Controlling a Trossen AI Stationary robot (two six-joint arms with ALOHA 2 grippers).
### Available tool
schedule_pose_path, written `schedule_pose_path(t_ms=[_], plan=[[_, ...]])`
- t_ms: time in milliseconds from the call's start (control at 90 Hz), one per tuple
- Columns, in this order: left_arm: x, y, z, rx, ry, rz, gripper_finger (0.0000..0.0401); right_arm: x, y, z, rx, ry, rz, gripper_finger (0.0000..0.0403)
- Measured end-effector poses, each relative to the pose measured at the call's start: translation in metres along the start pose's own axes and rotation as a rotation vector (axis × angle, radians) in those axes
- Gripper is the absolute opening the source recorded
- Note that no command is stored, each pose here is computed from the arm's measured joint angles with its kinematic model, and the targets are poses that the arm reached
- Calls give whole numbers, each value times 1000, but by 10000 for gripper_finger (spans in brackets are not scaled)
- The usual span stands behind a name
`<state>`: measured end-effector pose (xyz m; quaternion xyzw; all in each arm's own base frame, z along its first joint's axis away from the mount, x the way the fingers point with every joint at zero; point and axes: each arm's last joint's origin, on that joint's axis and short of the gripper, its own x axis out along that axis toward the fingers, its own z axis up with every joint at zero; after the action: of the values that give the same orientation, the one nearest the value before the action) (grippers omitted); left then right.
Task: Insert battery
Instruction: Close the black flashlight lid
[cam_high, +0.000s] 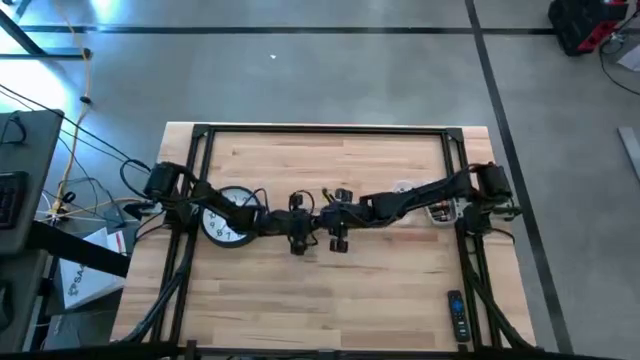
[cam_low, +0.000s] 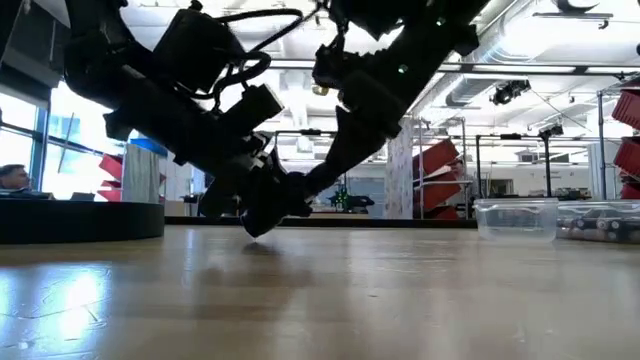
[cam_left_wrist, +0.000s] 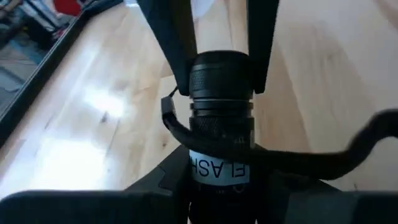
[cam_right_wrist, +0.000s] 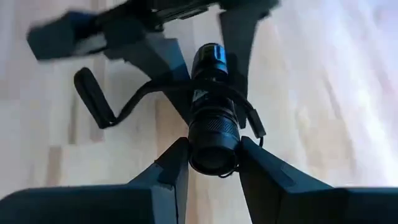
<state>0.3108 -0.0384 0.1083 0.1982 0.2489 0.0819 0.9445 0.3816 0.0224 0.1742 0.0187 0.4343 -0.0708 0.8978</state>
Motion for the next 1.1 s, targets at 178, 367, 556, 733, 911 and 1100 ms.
schedule_pose_path(t_ms=[178, 367, 556, 733, 911, 1100], plan=[[-3, -4, 1, 51, 17, 63, 99, 1, -8, 3, 142, -4, 45, 90], [-7, -9, 2, 87, 48, 176, 99, 2, -17, 6, 297, -25, 43, 90], [-11, -12, 2, 127, 82, 263, 99, 4, -23, 12, 444, -72, 53, 90], [-13, -14, 2, 141, 97, 299, 99, 4, -31, 14, 662, -80, 75, 90], [-13, -14, 2, 143, 103, 313, 99, 5, -37, 16, 839, -79, 113, 90], [-13, -14, 1, 127, 105, 296, 99, 6, -46, 16, 859, -38, 175, 107]])
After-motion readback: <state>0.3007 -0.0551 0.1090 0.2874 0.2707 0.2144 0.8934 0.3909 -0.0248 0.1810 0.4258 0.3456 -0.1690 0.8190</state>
